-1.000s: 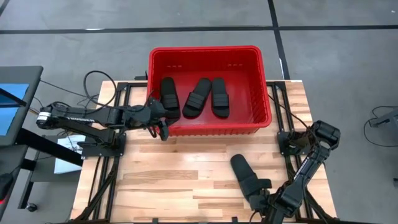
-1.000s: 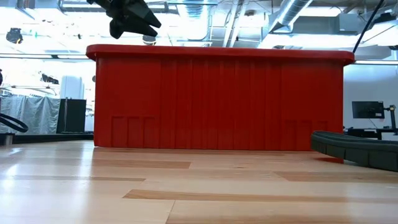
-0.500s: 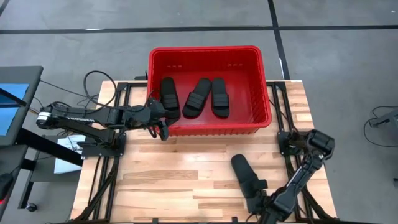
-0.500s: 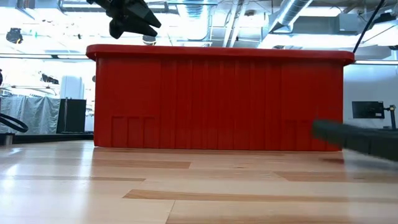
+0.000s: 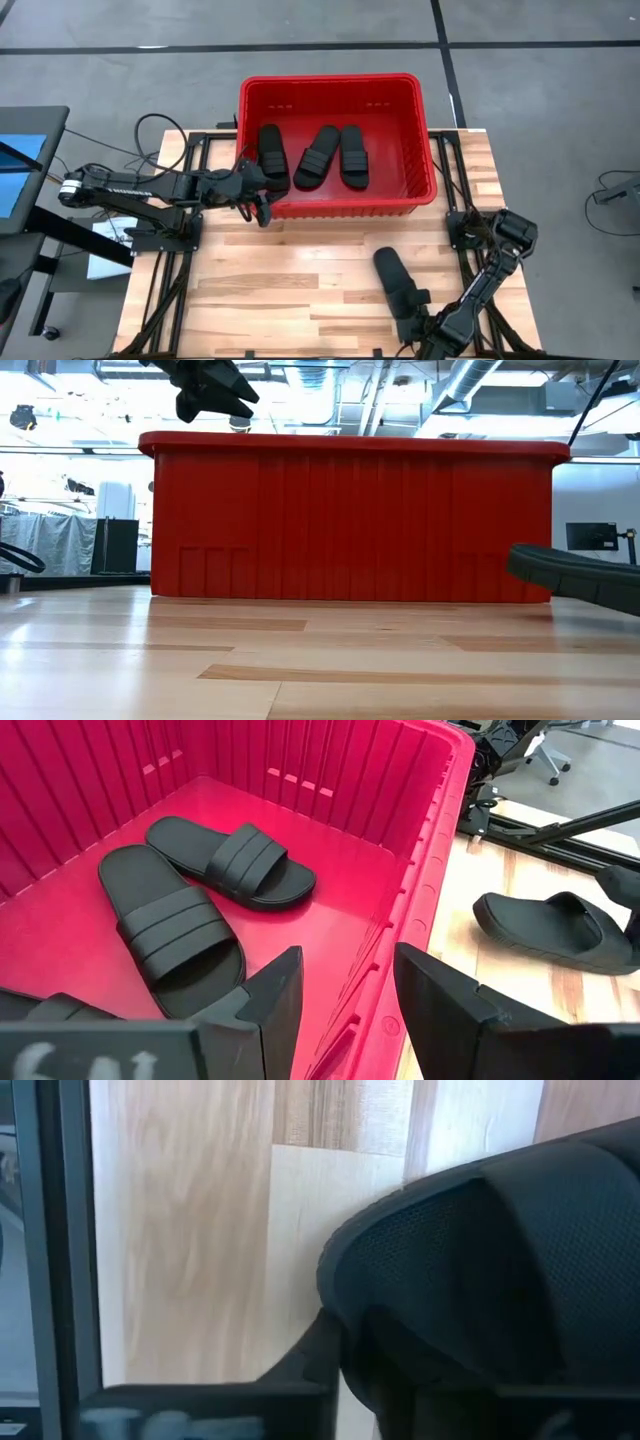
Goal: Pick and place slides into bin
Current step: Put the black slipper into the red bin
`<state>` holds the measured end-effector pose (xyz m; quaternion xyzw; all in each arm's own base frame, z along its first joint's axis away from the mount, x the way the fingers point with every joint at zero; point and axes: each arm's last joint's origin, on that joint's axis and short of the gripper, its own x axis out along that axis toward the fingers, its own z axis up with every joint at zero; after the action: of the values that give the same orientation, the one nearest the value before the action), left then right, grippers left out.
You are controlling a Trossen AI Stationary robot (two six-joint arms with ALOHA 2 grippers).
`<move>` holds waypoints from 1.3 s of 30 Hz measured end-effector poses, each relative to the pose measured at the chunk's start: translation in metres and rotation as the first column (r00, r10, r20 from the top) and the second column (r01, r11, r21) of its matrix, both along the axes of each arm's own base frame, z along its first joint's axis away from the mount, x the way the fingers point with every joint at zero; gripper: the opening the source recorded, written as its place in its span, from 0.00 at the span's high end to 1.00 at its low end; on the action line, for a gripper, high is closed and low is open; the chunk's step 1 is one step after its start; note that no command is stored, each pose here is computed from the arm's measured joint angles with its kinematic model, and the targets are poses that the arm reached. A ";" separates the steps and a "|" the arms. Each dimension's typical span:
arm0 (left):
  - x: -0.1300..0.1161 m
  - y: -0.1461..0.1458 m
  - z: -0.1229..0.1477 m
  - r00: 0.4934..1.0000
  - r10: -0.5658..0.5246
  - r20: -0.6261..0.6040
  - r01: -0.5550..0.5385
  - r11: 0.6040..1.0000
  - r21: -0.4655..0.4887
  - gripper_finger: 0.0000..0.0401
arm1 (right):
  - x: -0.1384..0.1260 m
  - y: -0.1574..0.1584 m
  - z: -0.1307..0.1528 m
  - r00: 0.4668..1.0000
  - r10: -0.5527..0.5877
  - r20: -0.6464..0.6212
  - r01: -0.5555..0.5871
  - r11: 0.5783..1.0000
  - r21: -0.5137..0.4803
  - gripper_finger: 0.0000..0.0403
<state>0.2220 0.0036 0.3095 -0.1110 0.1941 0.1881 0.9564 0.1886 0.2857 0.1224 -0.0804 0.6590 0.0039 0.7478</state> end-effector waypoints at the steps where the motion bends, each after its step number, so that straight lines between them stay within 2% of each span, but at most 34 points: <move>1: 0.000 0.000 0.000 1.000 0.000 0.000 0.000 1.000 0.000 0.63 | 0.000 0.000 0.000 1.000 -0.008 0.001 0.008 1.000 0.002 0.96; 6: 0.000 0.000 0.000 1.000 0.000 0.000 0.000 1.000 0.000 0.63 | 0.000 0.001 0.002 0.999 -0.032 -0.002 0.032 0.999 0.010 0.98; 10: 0.000 0.000 0.000 1.000 0.001 0.001 -0.001 1.000 -0.005 0.63 | 0.003 0.004 0.017 1.000 -0.029 0.001 0.029 1.000 0.011 0.99; 12: 0.000 0.000 0.000 1.000 0.002 0.002 -0.002 1.000 -0.007 0.63 | 0.002 0.002 0.027 1.000 -0.019 0.003 0.020 0.999 -0.039 0.99; 18: 0.000 0.000 0.000 1.000 0.002 0.000 -0.002 1.000 -0.007 0.63 | 0.007 0.003 0.067 1.000 -0.013 0.012 0.014 0.994 -0.110 1.00; 23: 0.000 0.000 0.000 1.000 0.002 0.000 -0.002 1.000 -0.007 0.63 | 0.010 0.010 0.100 0.999 0.008 0.039 -0.003 0.993 -0.117 1.00; 31: 0.000 0.000 0.000 1.000 0.002 0.000 -0.002 1.000 -0.007 0.63 | 0.008 0.018 0.157 0.993 0.048 0.111 -0.035 0.993 -0.109 1.00; 39: 0.000 0.000 0.000 1.000 0.002 0.001 -0.002 1.000 -0.007 0.63 | 0.002 0.020 0.200 0.981 0.091 0.172 -0.078 0.994 -0.080 1.00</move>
<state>0.2219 0.0035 0.3094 -0.1145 0.1942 0.1883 0.9559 0.1907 0.3055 0.3227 -0.1354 0.5865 0.0047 0.7985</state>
